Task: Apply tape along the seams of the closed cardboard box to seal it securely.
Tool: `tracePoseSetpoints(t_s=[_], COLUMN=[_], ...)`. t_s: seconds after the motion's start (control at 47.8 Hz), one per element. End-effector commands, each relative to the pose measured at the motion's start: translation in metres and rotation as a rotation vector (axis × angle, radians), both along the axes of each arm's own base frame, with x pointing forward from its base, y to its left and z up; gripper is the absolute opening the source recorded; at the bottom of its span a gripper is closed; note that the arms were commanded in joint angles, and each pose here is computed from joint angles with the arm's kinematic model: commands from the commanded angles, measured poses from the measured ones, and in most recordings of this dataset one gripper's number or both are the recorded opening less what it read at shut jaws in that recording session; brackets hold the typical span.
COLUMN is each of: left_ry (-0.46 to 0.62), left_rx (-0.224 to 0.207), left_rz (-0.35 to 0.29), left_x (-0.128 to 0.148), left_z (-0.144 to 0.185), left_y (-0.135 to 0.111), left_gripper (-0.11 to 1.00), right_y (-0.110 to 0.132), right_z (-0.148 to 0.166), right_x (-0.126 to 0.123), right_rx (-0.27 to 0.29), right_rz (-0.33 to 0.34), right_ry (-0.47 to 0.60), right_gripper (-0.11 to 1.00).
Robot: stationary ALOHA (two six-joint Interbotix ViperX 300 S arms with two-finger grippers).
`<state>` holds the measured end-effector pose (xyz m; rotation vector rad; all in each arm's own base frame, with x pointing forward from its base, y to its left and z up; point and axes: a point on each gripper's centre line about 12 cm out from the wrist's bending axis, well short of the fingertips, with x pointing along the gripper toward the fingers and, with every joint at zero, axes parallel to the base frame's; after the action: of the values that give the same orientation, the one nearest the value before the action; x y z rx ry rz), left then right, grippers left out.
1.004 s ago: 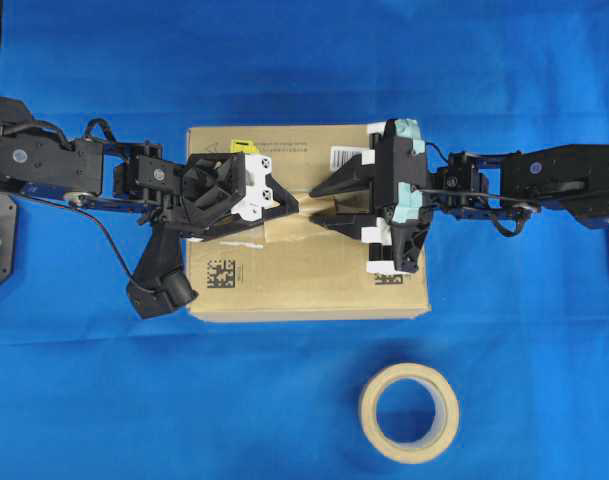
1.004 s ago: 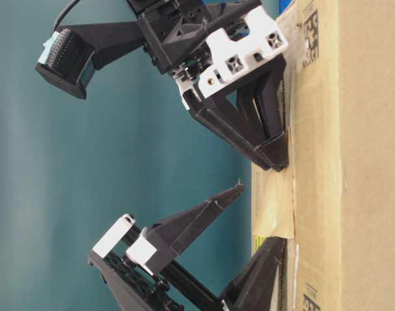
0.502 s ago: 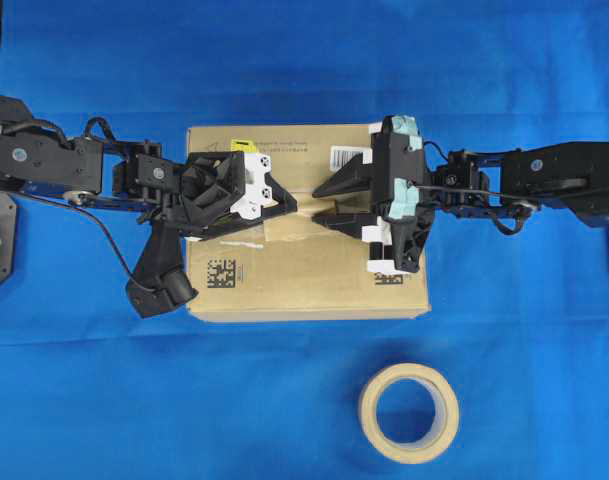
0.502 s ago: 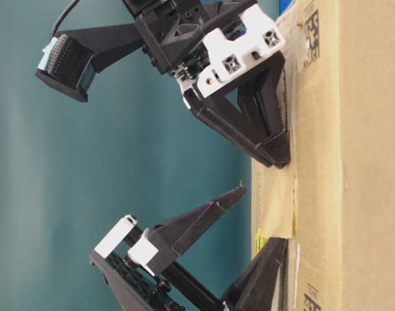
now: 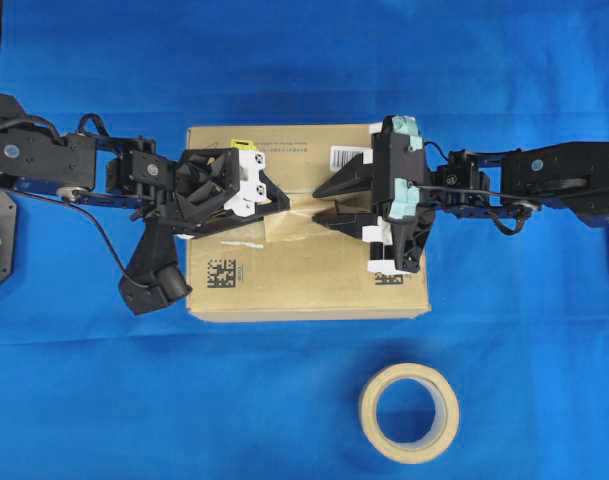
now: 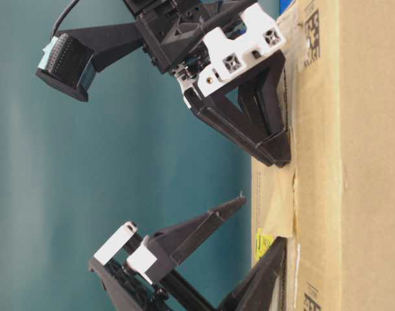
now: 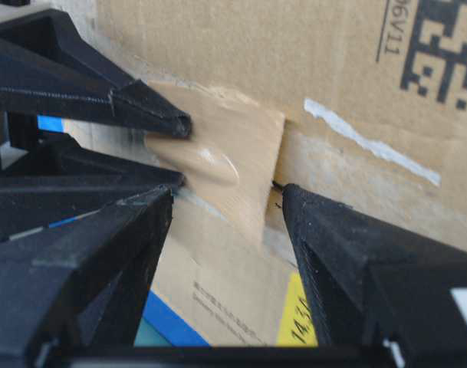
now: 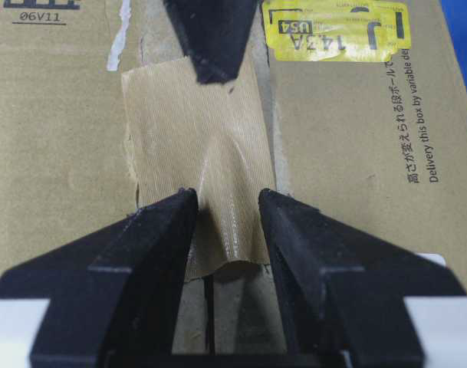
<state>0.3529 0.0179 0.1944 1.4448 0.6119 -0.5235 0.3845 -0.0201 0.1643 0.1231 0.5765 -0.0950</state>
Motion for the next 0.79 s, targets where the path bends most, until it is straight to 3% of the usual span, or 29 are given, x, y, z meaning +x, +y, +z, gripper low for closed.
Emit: tracePoseSetpoints(t_s=[0.0,0.167,0.23,0.335,0.46,0.544,0.649,0.774], left_ry=[-0.048,-0.119,-0.167,-0.274,-0.407,-0.497,-0.548,-0.564], left_rx=[-0.005,-0.028,-0.058,-0.155,-0.338,-0.512,-0.699,-0.887], left_rz=[0.027,0.061,0.088,0.156,0.248,0.315,0.378,0.430], left_x=[-0.003,-0.014,-0.017,-0.021,-0.024,-0.025,-0.027,-0.026], left_z=[0.015,0.026,0.029,0.038,0.051,0.060,0.066,0.070], left_y=[0.007,0.010,0.011,0.010,0.006,0.003,0.000,-0.007], left_gripper=[0.59,0.60,0.59,0.59,0.56,0.53,0.48,0.40], right_y=[0.000,0.000,0.000,0.000,0.000,0.000,0.000,-0.001], right_z=[0.000,0.007,0.011,0.022,0.037,0.049,0.066,0.080], right_x=[-0.002,-0.003,-0.003,-0.004,-0.004,-0.005,-0.008,-0.009], right_rx=[0.003,0.001,0.000,-0.006,-0.016,-0.024,-0.035,-0.049], right_rz=[-0.002,-0.002,-0.002,0.000,0.003,0.005,0.007,0.005], right_ry=[0.011,-0.011,-0.023,-0.060,-0.116,-0.160,-0.225,-0.295], right_gripper=[0.46,0.46,0.46,0.46,0.46,0.46,0.46,0.46])
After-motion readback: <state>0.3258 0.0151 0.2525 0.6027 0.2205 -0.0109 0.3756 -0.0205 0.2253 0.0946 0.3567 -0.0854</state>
